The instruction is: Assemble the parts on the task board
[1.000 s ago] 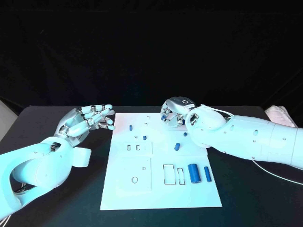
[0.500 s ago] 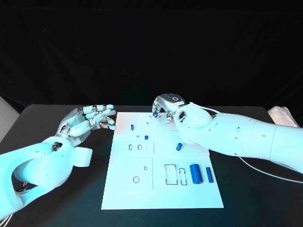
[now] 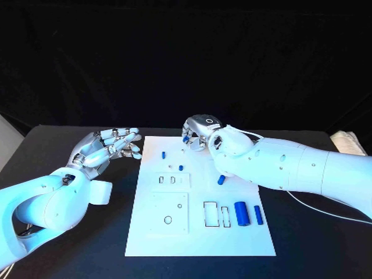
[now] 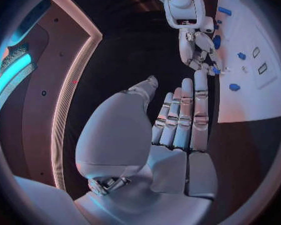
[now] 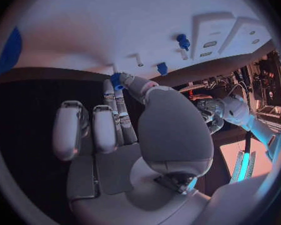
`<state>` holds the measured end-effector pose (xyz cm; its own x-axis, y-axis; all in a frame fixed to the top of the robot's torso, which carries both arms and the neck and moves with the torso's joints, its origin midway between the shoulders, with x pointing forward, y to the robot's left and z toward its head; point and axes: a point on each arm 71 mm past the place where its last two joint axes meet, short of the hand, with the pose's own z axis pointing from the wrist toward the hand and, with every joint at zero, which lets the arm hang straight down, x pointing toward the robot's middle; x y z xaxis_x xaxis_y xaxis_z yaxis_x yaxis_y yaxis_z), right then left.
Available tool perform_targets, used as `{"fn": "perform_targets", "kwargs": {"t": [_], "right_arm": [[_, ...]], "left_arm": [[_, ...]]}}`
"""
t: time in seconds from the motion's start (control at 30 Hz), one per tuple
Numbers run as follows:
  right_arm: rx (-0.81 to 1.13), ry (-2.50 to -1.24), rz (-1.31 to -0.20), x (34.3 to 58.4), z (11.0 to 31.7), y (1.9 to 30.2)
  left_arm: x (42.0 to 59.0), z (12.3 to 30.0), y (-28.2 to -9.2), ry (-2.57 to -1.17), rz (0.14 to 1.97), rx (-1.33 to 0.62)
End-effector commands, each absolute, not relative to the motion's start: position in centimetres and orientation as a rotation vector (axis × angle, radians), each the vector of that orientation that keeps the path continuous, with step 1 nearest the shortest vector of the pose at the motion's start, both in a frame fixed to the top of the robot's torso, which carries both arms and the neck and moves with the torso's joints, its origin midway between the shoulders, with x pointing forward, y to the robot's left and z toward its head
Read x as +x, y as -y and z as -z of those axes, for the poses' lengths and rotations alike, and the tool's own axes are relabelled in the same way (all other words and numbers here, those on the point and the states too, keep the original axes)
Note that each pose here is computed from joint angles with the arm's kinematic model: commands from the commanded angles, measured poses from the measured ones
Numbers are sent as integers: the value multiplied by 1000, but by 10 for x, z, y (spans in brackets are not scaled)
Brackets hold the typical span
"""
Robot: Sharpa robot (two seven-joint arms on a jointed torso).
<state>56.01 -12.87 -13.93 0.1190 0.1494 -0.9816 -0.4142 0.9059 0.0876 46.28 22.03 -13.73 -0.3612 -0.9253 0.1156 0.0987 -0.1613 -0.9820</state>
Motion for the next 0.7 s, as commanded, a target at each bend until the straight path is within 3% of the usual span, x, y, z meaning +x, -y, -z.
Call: {"fn": "perform_targets", "kwargs": {"t": [0.03, 0.7], "right_arm": [[-242, -1400, -410, 561, 140, 127], [-254, -1444, -366, 565, 144, 130]], "left_arm": [[463, 135, -217, -1303, 1665, -1005], [465, 133, -218, -1301, 1664, -1001]]}}
